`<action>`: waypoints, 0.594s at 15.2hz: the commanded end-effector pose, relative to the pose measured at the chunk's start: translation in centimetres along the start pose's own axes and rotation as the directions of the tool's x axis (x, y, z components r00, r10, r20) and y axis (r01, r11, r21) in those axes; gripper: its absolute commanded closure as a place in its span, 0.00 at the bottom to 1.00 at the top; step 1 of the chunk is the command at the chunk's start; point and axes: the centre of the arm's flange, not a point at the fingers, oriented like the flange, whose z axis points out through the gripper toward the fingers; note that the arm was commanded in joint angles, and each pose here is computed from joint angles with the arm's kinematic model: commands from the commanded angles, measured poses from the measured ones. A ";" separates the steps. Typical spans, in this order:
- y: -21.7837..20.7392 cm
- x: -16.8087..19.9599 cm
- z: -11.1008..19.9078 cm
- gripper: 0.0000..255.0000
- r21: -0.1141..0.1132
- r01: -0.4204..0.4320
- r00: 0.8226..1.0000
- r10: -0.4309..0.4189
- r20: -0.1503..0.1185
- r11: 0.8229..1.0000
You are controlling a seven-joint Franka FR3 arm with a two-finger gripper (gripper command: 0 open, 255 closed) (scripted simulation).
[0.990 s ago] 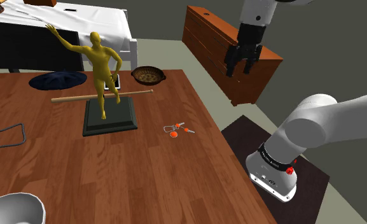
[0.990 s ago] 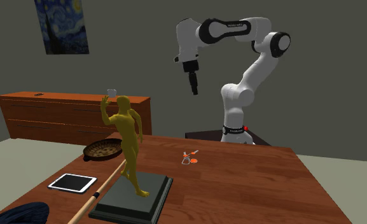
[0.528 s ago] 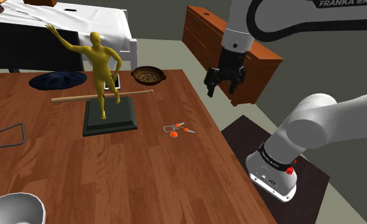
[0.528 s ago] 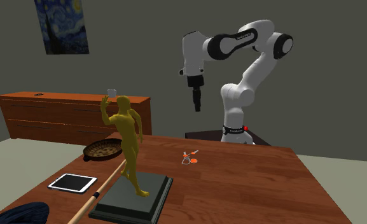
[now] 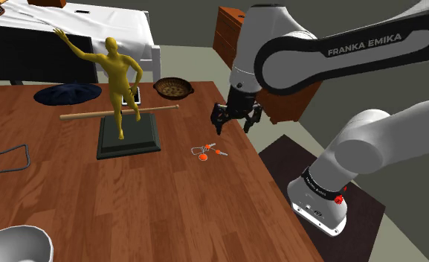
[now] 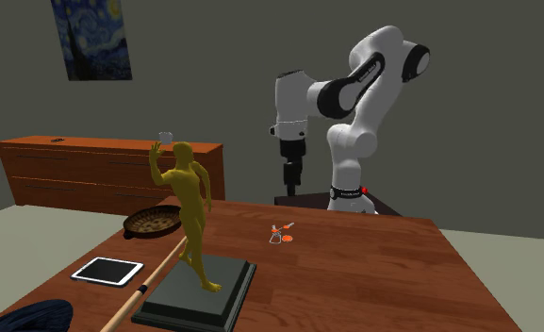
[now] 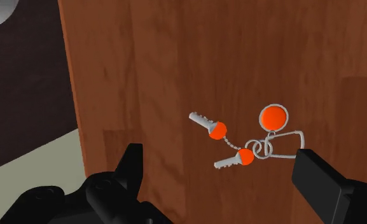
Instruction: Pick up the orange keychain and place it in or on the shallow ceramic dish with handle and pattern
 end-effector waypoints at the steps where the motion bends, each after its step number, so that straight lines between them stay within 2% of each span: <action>1: -1.9 -0.5 1.8 0.00 0.004 -0.043 0.999 0.043 -0.016 0.999; 7: -7.6 -0.9 7.4 0.00 0.009 -0.163 0.985 0.163 -0.059 0.987; 9: -8.0 -0.9 8.3 0.00 0.009 -0.172 0.983 0.172 -0.062 0.985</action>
